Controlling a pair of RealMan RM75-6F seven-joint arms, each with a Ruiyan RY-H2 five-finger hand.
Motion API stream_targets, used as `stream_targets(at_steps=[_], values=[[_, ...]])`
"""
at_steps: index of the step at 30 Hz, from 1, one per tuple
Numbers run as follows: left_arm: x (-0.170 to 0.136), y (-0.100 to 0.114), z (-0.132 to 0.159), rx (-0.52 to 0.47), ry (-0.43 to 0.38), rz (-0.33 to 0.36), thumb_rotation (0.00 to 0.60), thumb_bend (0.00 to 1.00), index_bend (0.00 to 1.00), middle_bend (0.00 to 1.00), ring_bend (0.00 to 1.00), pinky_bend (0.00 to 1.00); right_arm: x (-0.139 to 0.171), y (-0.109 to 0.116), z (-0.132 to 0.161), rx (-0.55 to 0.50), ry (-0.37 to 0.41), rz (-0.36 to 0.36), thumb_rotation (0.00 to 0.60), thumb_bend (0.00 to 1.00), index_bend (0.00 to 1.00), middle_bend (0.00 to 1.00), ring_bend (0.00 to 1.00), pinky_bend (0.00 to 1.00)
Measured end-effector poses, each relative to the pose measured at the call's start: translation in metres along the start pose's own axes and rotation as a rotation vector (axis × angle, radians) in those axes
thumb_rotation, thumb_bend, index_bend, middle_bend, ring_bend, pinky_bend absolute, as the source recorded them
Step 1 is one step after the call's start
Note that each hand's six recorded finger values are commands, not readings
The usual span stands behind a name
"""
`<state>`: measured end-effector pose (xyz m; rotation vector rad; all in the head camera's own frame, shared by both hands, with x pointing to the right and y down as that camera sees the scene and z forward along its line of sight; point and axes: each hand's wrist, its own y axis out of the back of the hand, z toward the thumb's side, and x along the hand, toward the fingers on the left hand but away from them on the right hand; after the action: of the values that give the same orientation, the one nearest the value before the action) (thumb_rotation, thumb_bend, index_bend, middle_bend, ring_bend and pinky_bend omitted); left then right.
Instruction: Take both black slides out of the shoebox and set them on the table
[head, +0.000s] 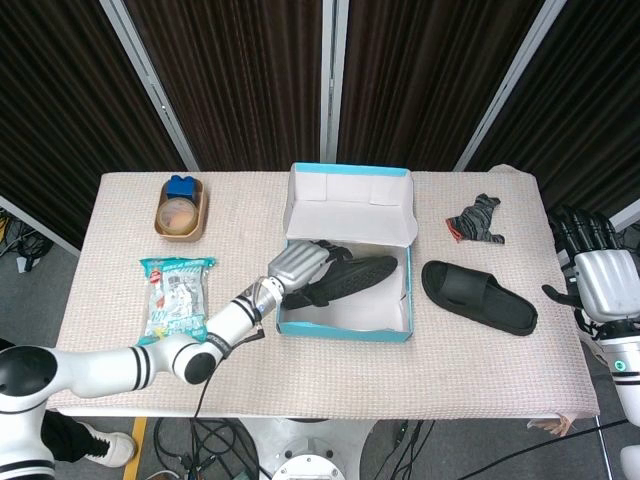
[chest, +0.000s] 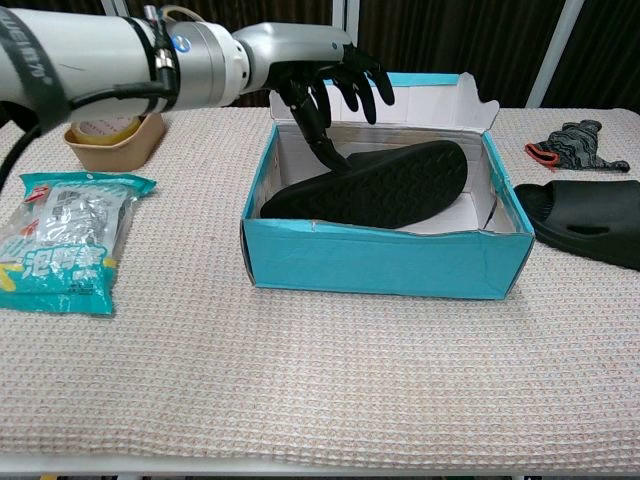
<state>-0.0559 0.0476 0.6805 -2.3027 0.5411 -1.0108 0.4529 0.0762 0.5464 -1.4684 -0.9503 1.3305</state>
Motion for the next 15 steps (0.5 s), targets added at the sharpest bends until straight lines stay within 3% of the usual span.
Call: stream_targets(at_steps=[8, 15], values=[[0.021, -0.029, -0.011, 0.123, 0.124, -0.024, 0.6, 0.0, 0.2, 0.25, 0.22, 0.36, 0.003, -0.002, -0.007, -0.001, -0.015, 0.006, 0.6, 0.0, 0.0, 0.0, 0.0, 0.0], [0.025, -0.058, -0.018, 0.192, 0.176, -0.071, 0.6, 0.0, 0.21, 0.25, 0.22, 0.4, 0.006, -0.006, -0.01, -0.007, -0.025, 0.009, 0.6, 0.0, 0.0, 0.0, 0.0, 0.0]])
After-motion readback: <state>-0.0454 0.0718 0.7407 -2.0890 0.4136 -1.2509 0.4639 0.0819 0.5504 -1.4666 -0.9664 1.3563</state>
